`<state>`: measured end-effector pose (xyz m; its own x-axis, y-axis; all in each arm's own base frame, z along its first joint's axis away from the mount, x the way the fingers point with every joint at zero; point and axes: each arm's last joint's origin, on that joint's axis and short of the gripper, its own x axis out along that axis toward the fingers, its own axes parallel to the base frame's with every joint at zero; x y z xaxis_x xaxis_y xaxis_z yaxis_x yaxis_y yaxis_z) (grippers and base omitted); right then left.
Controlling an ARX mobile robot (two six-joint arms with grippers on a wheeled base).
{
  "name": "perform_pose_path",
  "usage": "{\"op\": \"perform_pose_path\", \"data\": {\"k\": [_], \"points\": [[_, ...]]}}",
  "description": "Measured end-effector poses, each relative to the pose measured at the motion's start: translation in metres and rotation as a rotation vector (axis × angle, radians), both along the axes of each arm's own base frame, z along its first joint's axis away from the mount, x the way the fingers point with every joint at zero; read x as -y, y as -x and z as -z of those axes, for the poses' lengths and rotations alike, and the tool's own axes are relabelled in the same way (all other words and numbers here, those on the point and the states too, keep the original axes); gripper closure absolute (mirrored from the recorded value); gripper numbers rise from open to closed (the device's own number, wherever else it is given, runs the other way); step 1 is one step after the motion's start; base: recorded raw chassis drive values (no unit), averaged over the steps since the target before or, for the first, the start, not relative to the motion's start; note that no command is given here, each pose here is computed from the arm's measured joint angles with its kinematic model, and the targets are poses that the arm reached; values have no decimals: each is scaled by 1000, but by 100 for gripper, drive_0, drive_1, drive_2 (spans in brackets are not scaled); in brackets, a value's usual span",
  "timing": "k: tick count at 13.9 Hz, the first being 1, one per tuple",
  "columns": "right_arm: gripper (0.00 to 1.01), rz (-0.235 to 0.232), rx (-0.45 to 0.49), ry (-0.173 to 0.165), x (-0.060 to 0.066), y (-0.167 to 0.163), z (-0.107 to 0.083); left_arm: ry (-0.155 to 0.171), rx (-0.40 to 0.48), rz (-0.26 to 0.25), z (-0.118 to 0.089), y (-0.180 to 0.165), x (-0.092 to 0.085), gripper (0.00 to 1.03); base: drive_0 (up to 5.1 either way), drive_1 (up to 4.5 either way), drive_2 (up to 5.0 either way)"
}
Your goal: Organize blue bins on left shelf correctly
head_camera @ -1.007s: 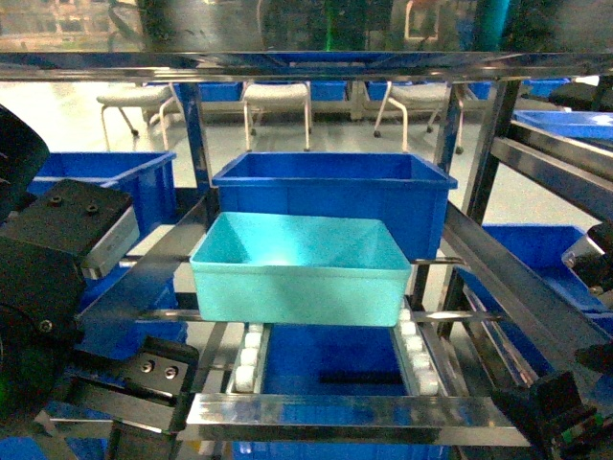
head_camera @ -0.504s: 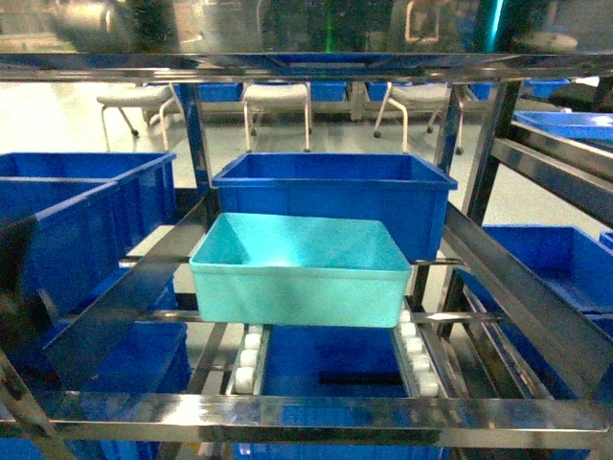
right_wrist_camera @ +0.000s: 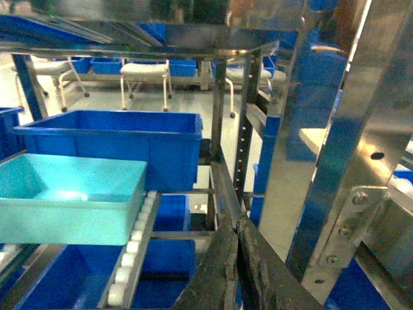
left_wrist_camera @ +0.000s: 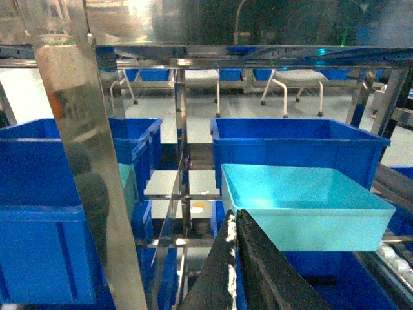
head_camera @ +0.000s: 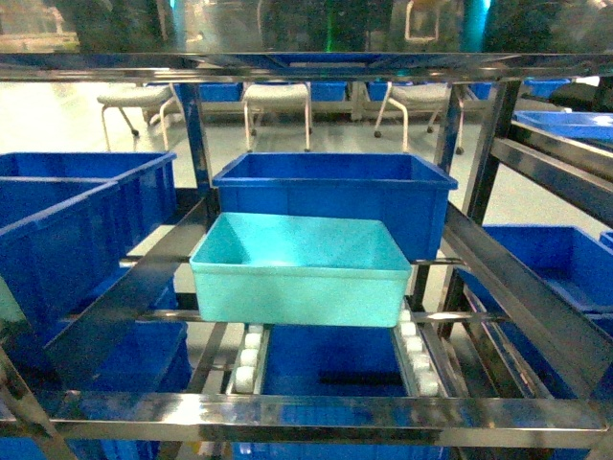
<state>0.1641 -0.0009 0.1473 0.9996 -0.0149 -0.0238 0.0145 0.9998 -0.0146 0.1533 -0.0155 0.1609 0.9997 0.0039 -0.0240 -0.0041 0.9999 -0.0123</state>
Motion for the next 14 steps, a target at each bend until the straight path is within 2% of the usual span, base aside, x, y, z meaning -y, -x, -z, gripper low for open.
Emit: {"op": "perform_pose_path", "data": {"k": [2,3,4,6,14], "points": [[99,-8,32,0,0,9,-10,2,11,0,-2,8,-4,101,0,0,0],[99,-9,17,0,0,14,-13,2,16,13,-4,12,-12,101,0,0,0],[99,-9,13,0,0,21,-16,3,19,-23,-5,15,-17,101,0,0,0],[99,-13,30,0,-1,28,-20,2,31,7,-8,22,-15,101,0,0,0],[99,-13,39,0,-1,48,-24,2,40,7,-10,40,-15,101,0,0,0]]}}
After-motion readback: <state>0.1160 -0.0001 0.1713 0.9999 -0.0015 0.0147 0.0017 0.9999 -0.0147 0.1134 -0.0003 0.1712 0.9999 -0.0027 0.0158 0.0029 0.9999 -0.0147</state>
